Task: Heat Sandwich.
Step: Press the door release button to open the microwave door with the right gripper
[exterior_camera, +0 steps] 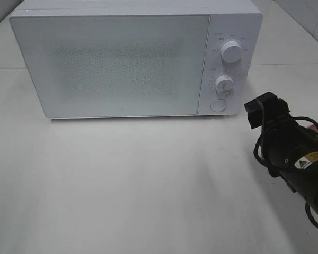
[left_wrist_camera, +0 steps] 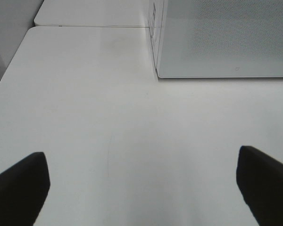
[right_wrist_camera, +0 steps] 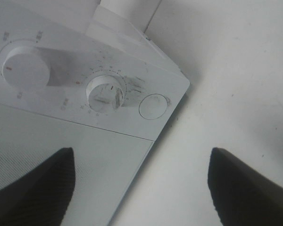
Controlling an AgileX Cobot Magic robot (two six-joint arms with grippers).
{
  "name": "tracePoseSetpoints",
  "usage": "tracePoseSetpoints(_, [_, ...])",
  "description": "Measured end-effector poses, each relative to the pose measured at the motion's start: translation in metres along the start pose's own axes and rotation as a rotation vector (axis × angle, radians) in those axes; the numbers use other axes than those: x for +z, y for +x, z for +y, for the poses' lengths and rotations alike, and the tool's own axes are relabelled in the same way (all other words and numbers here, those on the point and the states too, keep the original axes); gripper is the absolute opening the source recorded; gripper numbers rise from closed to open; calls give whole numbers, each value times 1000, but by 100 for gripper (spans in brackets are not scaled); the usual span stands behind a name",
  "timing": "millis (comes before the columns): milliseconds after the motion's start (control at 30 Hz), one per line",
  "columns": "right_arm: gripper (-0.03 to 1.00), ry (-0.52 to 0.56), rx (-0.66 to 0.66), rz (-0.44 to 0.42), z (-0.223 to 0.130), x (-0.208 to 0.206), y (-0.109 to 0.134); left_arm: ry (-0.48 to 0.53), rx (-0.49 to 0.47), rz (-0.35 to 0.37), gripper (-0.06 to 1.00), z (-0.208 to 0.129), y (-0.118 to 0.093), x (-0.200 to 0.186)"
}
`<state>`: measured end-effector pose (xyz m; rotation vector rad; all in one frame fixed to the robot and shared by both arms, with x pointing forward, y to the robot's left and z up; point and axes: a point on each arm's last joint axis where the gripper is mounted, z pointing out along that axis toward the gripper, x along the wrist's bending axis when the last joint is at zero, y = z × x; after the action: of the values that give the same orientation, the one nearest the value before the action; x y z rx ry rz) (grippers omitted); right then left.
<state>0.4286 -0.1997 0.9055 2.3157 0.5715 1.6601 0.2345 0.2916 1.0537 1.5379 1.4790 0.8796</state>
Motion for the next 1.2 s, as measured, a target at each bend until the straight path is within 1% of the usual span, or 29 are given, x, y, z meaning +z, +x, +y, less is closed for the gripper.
tracePoseSetpoints(33, [76,0,53,0,0,0,0,0,0,0,99,0,0,0])
tracePoseSetpoints(67, [76,0,53,0,0,0,0,0,0,0,99,0,0,0])
tracePoseSetpoints(100, [76,0,144,0,0,0,0,0,0,0,99,0,0,0])
tracePoseSetpoints(200, [74,0,237,0,0,0,0,0,0,0,99,0,0,0])
tracePoseSetpoints(233, [74,0,237,0,0,0,0,0,0,0,99,0,0,0])
tracePoseSetpoints(267, [72,0,274,0,0,0,0,0,0,0,99,0,0,0])
tracePoseSetpoints(367, [68,4,326,-9,-1,0,-1,0,0,0,99,0,0,0])
tracePoseSetpoints(400, [68,4,326,-9,-1,0,-1,0,0,0,99,0,0,0])
tracePoseSetpoints(500, [61,6,341,-12,-1,0,-1,0,0,0,99,0,0,0])
tracePoseSetpoints(533, [61,6,341,-12,-1,0,-1,0,0,0,99,0,0,0])
tracePoseSetpoints(633, [49,6,343,-14,-1,0,-1,0,0,0,99,0,0,0])
tracePoseSetpoints(667, [49,6,343,-14,-1,0,-1,0,0,0,99,0,0,0])
tracePoseSetpoints(700, [40,7,343,-15,-1,0,-1,0,0,0,99,0,0,0])
tracePoseSetpoints(767, [31,7,343,-15,-1,0,-1,0,0,0,99,0,0,0])
tracePoseSetpoints(800, [22,7,343,-15,-1,0,-1,0,0,0,99,0,0,0])
tracePoseSetpoints(833, [22,7,343,-15,-1,0,-1,0,0,0,99,0,0,0])
tracePoseSetpoints(967, [4,9,352,-19,-1,0,-2,0,0,0,99,0,0,0])
tracePoseSetpoints(1067, [2,13,369,-29,-2,0,-2,0,0,0,99,0,0,0])
tracePoseSetpoints(1100, [2,21,377,-48,-3,0,-4,0,0,0,99,0,0,0])
tracePoseSetpoints(1200, [2,25,377,-66,-4,1,-6,0,0,0,99,0,0,0])
